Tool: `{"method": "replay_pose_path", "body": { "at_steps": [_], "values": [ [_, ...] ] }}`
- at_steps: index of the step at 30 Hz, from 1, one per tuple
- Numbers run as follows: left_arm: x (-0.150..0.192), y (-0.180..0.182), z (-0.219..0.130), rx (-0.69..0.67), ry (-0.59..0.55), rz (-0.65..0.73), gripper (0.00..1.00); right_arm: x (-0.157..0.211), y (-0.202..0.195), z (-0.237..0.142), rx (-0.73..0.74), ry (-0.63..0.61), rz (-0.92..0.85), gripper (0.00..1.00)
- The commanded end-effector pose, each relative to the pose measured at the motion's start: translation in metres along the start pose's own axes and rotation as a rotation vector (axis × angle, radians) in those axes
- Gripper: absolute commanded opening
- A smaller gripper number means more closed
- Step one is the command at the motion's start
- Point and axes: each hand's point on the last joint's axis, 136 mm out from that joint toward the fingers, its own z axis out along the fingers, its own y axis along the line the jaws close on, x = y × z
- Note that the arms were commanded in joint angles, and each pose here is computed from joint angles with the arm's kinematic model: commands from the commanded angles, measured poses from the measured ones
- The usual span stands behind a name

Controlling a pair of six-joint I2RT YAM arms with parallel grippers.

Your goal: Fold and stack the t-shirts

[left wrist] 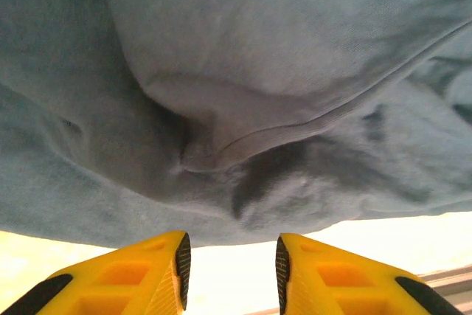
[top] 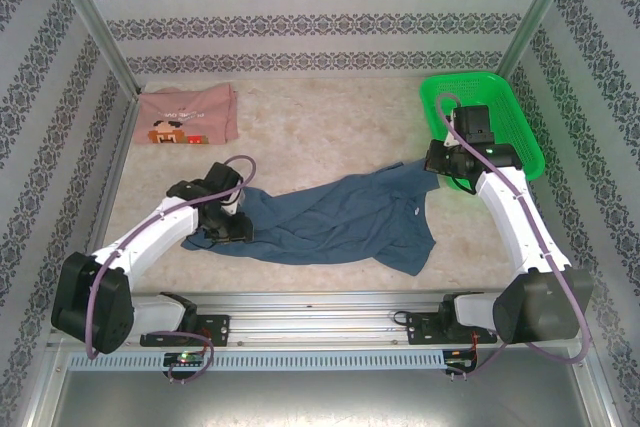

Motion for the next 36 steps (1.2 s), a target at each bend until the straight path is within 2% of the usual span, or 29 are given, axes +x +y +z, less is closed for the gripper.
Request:
{"method": "replay_pose_path", "body": {
  "at_steps": [1, 12, 21, 36],
  "values": [
    [-0.004, 0.007, 0.009, -0.059, -0.024, -0.011, 0.37, -0.001, -0.001, 0.0, -0.011, -0.008, -0.006, 0.0],
    [-0.025, 0.005, 0.023, -0.102, -0.046, 0.038, 0.35, 0.001, -0.001, 0.001, -0.021, -0.005, 0.014, 0.0],
    [-0.03, 0.003, 0.023, -0.103, -0.044, 0.06, 0.37, 0.006, -0.004, 0.002, -0.018, 0.0, 0.016, 0.0],
    [-0.043, 0.006, 0.037, -0.148, -0.024, 0.097, 0.35, 0.003, -0.003, 0.006, -0.025, 0.004, 0.021, 0.0]
  ]
}}
